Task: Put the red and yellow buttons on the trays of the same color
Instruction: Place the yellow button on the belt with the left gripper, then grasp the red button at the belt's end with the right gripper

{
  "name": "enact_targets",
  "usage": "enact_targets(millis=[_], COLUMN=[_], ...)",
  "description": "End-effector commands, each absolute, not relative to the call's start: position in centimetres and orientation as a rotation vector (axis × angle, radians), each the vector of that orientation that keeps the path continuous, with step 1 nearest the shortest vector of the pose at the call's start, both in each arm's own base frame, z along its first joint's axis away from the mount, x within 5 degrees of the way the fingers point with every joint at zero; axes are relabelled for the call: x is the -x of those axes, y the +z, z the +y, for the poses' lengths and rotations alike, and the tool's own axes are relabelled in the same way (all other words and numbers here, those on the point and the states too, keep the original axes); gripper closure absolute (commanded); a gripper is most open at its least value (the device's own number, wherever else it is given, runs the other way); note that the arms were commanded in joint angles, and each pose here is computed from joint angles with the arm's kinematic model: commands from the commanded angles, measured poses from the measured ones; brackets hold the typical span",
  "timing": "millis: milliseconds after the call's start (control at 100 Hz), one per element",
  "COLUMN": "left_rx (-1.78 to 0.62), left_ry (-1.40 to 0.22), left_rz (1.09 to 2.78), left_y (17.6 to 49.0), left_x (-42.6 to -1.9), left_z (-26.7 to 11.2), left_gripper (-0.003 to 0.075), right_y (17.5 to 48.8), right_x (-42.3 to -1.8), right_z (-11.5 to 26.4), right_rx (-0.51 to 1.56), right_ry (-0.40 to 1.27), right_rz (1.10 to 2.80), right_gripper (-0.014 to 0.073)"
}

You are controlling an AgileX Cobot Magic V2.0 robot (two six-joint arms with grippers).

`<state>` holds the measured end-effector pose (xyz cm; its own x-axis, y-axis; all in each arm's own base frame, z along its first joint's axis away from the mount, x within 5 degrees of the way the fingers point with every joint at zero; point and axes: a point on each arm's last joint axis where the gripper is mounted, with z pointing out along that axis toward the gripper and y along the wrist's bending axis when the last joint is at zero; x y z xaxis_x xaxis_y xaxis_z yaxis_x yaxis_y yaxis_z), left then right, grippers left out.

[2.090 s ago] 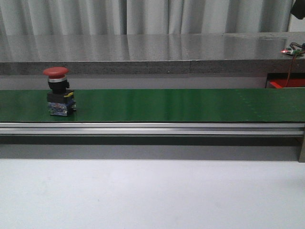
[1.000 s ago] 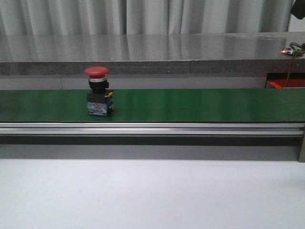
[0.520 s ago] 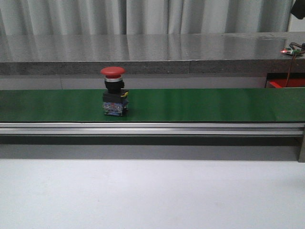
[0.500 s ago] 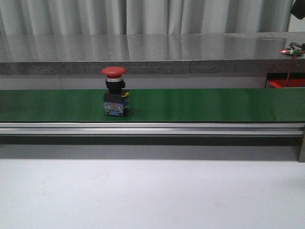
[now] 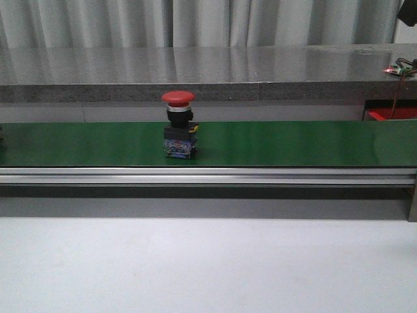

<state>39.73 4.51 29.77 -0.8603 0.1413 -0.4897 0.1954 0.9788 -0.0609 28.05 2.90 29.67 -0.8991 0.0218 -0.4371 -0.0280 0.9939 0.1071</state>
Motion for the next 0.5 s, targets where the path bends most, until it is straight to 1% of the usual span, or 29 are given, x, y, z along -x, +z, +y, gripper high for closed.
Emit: enact_targets(millis=[0, 200, 270, 360, 410, 490], left_rx=[-0.217, -0.212, -0.214, -0.21, -0.207, -0.218], left_ry=[-0.163, -0.186, -0.191, -0.233, -0.253, -0.257], left_rz=[2.445, 2.345, 2.315, 2.275, 2.255, 2.242], left_y=[35.3, 38.9, 40.1, 41.4, 42.0, 42.8], left_x=[-38.2, -35.9, -35.0, -33.9, -33.4, -32.4], left_z=[3.6, 2.9, 2.7, 2.2, 1.9, 1.7], left_gripper=[0.0206, 0.0209, 0.0238, 0.0335, 0.0407, 0.0547], right_y=[31.9, 31.9, 31.9, 31.9, 31.9, 31.9], right_x=[-27.9, -27.9, -27.9, -27.9, -27.9, -27.9], right_z=[3.0, 3.0, 3.0, 3.0, 3.0, 3.0], right_rx=[0.019, 0.019, 0.019, 0.019, 0.019, 0.019], right_ry=[0.163, 0.163, 0.163, 0.163, 0.163, 0.163], right_rz=[2.584, 2.584, 2.584, 2.584, 2.584, 2.584], right_gripper=[0.0564, 0.0564, 0.0564, 0.0564, 0.0564, 0.0564])
